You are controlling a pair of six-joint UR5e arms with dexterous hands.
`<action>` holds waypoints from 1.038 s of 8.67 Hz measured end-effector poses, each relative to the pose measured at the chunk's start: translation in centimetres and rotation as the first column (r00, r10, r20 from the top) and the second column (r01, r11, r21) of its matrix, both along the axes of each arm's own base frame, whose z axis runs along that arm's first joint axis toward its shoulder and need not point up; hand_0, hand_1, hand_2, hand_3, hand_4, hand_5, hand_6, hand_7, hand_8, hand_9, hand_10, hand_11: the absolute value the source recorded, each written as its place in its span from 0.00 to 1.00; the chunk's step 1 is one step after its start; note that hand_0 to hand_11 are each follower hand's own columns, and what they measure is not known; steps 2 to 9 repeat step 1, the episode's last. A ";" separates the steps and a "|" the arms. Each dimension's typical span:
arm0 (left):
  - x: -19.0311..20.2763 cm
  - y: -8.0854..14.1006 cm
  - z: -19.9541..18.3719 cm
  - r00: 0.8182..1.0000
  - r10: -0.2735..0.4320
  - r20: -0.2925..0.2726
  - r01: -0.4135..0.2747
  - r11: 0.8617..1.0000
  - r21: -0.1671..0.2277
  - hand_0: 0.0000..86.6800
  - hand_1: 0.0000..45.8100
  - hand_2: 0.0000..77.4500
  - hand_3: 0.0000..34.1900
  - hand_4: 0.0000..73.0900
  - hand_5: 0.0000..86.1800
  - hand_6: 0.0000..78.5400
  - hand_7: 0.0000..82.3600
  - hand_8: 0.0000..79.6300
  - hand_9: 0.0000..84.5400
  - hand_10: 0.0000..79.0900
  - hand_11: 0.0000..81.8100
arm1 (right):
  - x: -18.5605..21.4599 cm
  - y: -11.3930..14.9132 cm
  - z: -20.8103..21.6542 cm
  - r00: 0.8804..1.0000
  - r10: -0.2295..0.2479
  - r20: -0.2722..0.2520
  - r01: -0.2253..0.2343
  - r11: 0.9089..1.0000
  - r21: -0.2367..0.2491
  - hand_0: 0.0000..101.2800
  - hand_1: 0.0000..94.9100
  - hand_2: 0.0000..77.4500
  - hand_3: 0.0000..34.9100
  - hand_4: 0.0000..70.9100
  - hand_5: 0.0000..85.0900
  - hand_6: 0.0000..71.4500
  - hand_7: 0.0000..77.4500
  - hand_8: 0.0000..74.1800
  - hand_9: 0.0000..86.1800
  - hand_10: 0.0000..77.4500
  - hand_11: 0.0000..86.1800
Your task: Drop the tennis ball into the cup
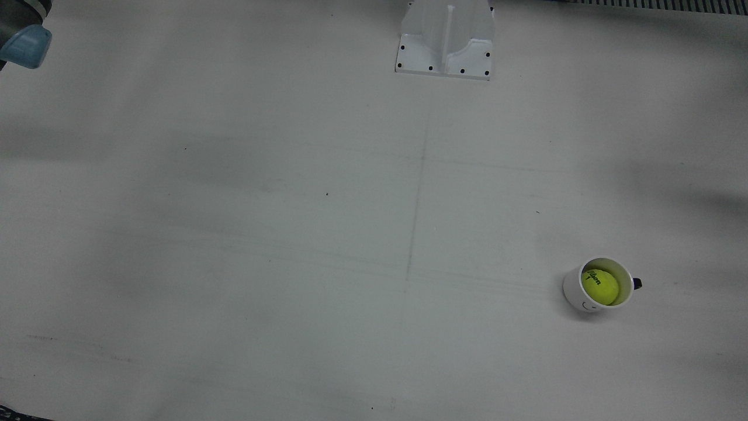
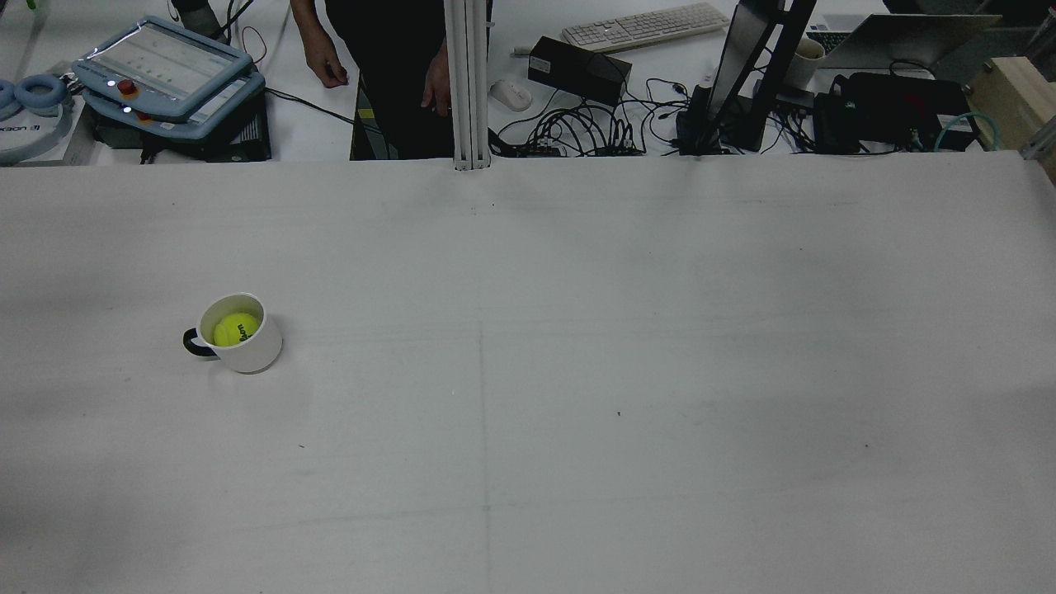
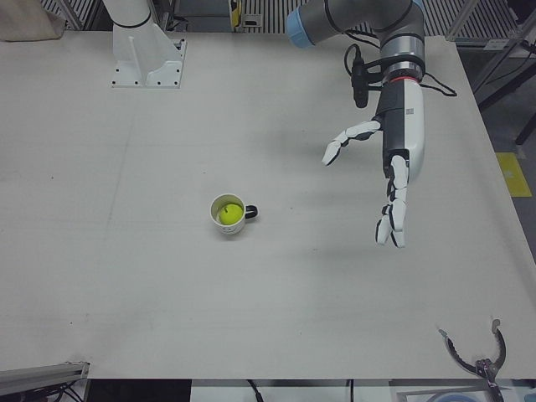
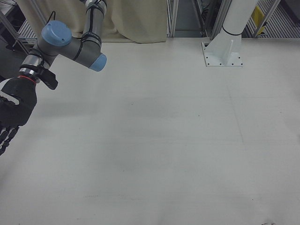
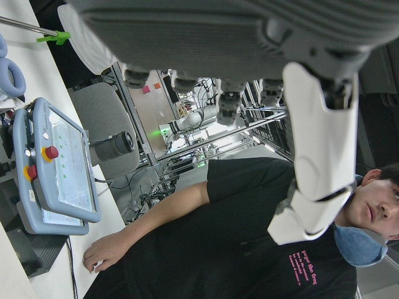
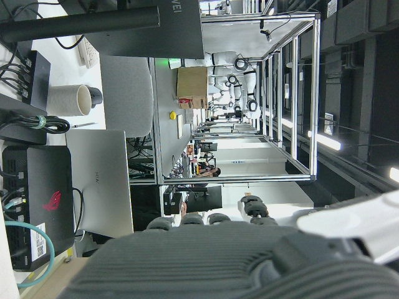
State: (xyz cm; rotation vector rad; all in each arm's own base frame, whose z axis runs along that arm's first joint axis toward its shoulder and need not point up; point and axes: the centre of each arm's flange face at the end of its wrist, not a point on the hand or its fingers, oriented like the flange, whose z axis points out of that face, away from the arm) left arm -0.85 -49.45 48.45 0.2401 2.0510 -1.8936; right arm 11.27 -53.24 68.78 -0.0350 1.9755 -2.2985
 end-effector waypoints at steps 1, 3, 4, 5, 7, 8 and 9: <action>-0.5 0.3 0.4 1.000 -0.006 0.002 0.006 1.000 -0.006 0.57 0.71 0.31 0.53 0.01 0.10 0.22 0.10 0.03 0.01 0.01 0.05 | 0.0 0.0 0.0 1.000 0.000 0.000 0.000 1.000 0.000 0.00 0.01 0.01 0.00 0.00 0.00 0.00 0.01 0.00 0.00 0.00 0.01; -0.5 0.3 0.4 1.000 -0.006 0.002 0.006 1.000 -0.006 0.57 0.71 0.31 0.53 0.01 0.10 0.22 0.10 0.03 0.01 0.01 0.05 | 0.0 0.0 0.0 1.000 0.000 0.000 0.000 1.000 0.000 0.00 0.01 0.01 0.00 0.00 0.00 0.00 0.01 0.00 0.00 0.00 0.01; -0.5 0.3 0.4 1.000 -0.006 0.002 0.006 1.000 -0.006 0.57 0.71 0.31 0.53 0.01 0.10 0.22 0.10 0.03 0.01 0.01 0.05 | 0.0 0.0 0.0 1.000 0.000 0.000 0.000 1.000 0.000 0.00 0.01 0.01 0.00 0.00 0.00 0.00 0.01 0.00 0.00 0.00 0.01; -0.5 0.3 0.4 1.000 -0.006 0.002 0.006 1.000 -0.006 0.57 0.71 0.31 0.53 0.01 0.10 0.22 0.10 0.03 0.01 0.01 0.05 | 0.0 0.0 0.0 1.000 0.000 0.000 0.000 1.000 0.000 0.00 0.01 0.01 0.00 0.00 0.00 0.00 0.01 0.00 0.00 0.00 0.01; -0.5 0.3 0.4 1.000 -0.006 0.002 0.006 1.000 -0.006 0.57 0.71 0.31 0.53 0.01 0.10 0.22 0.10 0.03 0.01 0.01 0.05 | 0.0 0.0 0.0 1.000 0.000 0.000 0.000 1.000 0.000 0.00 0.01 0.01 0.00 0.00 0.00 0.00 0.01 0.00 0.00 0.00 0.01; -0.5 0.3 0.4 1.000 -0.006 0.002 0.006 1.000 -0.006 0.57 0.71 0.31 0.53 0.01 0.10 0.22 0.10 0.03 0.01 0.01 0.05 | 0.0 0.0 0.0 1.000 0.000 0.000 0.000 1.000 0.000 0.00 0.01 0.01 0.00 0.00 0.00 0.00 0.01 0.00 0.00 0.00 0.01; -0.5 0.3 0.4 1.000 -0.006 0.002 0.006 1.000 -0.006 0.57 0.71 0.31 0.53 0.01 0.10 0.22 0.10 0.03 0.01 0.01 0.05 | 0.0 0.0 0.0 1.000 0.000 0.000 0.000 1.000 0.000 0.00 0.01 0.01 0.00 0.00 0.00 0.00 0.01 0.00 0.00 0.00 0.01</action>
